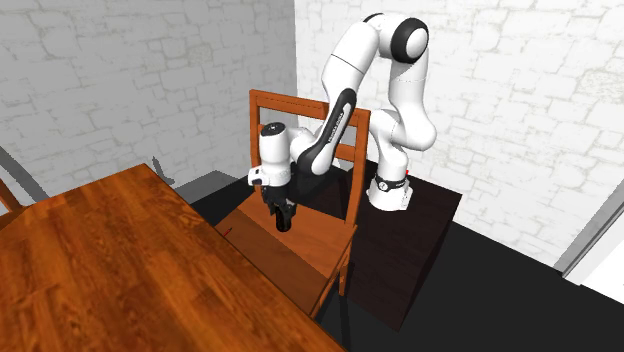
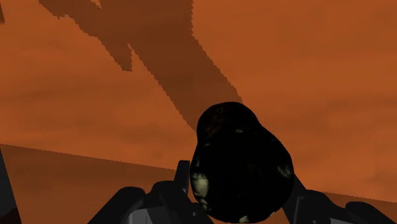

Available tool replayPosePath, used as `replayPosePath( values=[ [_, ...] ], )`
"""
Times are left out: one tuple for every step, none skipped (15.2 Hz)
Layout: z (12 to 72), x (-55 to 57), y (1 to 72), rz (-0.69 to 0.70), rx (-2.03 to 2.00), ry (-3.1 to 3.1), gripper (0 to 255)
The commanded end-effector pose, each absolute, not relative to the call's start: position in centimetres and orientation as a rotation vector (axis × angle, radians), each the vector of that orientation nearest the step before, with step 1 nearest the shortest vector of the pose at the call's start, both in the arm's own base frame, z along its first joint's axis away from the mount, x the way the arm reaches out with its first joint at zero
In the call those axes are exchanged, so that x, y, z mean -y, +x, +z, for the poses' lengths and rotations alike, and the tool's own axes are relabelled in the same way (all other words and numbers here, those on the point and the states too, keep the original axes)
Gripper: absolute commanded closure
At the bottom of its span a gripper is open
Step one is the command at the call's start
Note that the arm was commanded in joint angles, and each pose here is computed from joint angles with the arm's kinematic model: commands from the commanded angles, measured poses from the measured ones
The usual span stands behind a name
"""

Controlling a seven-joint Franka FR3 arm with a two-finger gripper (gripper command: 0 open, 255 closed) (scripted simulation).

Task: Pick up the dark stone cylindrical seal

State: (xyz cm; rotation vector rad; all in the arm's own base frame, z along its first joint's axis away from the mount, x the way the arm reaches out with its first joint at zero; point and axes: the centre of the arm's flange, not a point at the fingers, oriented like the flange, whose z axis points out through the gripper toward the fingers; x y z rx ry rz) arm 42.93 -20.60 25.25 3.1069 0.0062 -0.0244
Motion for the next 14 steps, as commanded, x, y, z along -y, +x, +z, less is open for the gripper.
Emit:
replayPosePath(
  values=[
    [26.3,20.6,42.9,-0.024,-0.006,3.107,255],
    [26.8,20.6,42.9,-0.024,-0.006,3.107,255],
    [27.4,20.6,42.9,-0.024,-0.006,3.107,255],
    [27.9,20.6,42.9,-0.024,-0.006,3.107,255],
    [28.4,20.6,42.9,-0.024,-0.006,3.107,255],
    [29.0,20.6,42.9,-0.024,-0.006,3.107,255],
    [29.5,20.6,42.9,-0.024,-0.006,3.107,255],
    [30.0,20.6,42.9,-0.024,-0.006,3.107,255],
    [30.5,20.6,42.9,-0.024,-0.006,3.107,255],
    [31.1,20.6,42.9,-0.024,-0.006,3.107,255],
    [31.6,20.6,42.9,-0.024,-0.006,3.107,255],
    [32.1,20.6,42.9,-0.024,-0.006,3.107,255],
    [32.2,20.6,42.9,-0.025,-0.006,3.107,255],
    [32.2,20.6,42.9,-0.024,-0.006,3.107,255]
  ],
)
